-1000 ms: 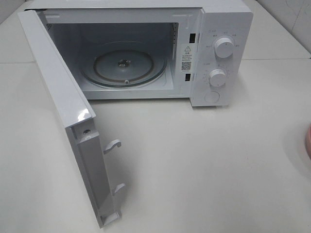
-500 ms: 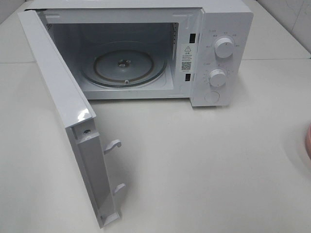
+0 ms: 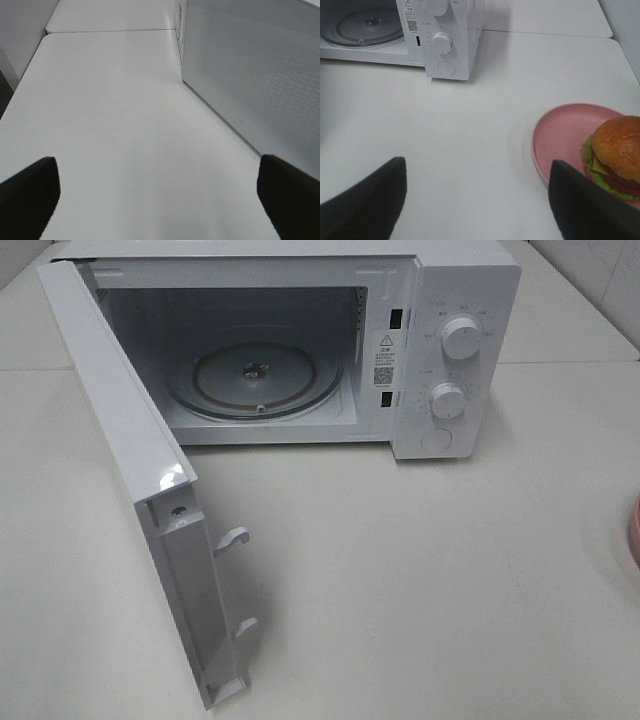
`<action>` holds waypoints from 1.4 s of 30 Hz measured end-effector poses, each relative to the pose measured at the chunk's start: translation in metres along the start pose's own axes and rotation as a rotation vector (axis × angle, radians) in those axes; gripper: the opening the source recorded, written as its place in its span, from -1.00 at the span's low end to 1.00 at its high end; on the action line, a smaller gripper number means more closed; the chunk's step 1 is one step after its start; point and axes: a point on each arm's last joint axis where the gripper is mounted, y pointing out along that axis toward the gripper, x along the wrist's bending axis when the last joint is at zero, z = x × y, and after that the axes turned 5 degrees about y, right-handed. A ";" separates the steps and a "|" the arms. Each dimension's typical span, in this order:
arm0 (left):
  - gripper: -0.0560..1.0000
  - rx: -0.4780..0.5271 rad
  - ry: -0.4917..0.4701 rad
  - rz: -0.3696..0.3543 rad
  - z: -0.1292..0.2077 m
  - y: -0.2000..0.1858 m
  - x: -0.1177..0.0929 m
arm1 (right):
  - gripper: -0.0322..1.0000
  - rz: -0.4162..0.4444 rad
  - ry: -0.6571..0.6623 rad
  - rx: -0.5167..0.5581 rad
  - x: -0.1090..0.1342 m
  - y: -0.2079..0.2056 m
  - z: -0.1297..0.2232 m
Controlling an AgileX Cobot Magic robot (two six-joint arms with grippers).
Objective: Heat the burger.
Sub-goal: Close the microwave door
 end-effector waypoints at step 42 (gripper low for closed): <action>0.99 0.000 0.000 0.000 0.000 0.000 0.000 | 0.50 0.084 0.047 -0.005 0.000 0.000 0.000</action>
